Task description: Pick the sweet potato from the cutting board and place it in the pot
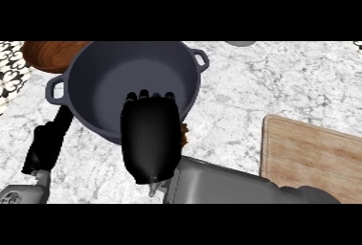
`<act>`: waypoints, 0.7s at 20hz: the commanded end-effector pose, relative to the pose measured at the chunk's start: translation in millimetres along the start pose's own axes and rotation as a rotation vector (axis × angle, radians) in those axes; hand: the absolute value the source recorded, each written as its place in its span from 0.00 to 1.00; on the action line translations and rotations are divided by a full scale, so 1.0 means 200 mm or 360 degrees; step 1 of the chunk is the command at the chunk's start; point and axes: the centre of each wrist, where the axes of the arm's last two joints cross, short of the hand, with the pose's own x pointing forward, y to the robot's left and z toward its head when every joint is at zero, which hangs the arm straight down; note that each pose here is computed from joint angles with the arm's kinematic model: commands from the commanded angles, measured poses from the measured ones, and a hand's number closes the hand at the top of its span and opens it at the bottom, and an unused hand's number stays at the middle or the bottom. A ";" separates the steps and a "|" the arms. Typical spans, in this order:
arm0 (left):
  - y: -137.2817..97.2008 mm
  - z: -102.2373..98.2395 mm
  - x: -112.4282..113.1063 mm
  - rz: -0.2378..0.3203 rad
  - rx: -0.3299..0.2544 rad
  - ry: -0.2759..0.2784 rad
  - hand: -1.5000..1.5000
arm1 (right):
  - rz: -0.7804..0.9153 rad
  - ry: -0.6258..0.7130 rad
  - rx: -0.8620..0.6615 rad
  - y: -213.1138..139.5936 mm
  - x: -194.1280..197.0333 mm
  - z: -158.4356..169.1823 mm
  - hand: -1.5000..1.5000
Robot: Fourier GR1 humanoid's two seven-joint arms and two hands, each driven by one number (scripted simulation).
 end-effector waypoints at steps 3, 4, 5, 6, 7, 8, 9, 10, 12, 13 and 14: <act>-0.01 0.02 -0.03 0.0000 -0.0009 0.0001 0.50 | -0.0272 0.0328 -0.0192 -0.11 0.08 -0.07 1.00; -0.01 0.01 -0.02 0.0017 0.0010 -0.0001 0.50 | -0.0288 0.0337 -0.0224 -0.15 0.09 -0.10 1.00; 0.00 -0.01 -0.04 -0.0002 0.0011 0.0009 0.50 | -0.0288 0.0312 -0.0234 -0.14 0.11 -0.08 1.00; 0.02 -0.03 0.05 0.0010 0.0051 -0.0022 0.50 | -0.0291 0.0329 -0.0252 -0.18 0.12 -0.12 1.00; 0.04 -0.02 -0.01 0.0006 0.0022 0.0010 0.50 | -0.0319 0.0342 -0.0260 -0.16 0.11 -0.13 1.00; 0.00 -0.03 0.01 0.0016 0.0055 -0.0005 0.50 | -0.0312 0.0357 -0.0297 -0.18 0.12 -0.16 1.00; 0.03 -0.01 0.02 -0.0015 0.0034 -0.0034 0.50 | -0.0325 0.0372 -0.0278 -0.17 0.12 -0.19 1.00; 0.00 0.02 0.01 0.0013 -0.0001 -0.0003 0.50 | -0.0341 0.0360 -0.0302 -0.24 0.14 -0.21 1.00; 0.01 0.01 -0.03 0.0026 0.0044 0.0018 0.50 | -0.0354 0.0360 -0.0298 -0.21 0.14 -0.25 1.00; 0.08 0.00 0.00 0.0008 0.0051 -0.0006 0.50 | -0.0363 0.0362 -0.0283 -0.17 0.11 -0.30 1.00; 0.04 0.01 -0.03 0.0012 0.0049 0.0004 0.50 | -0.0386 0.0384 -0.0292 -0.18 0.11 -0.32 1.00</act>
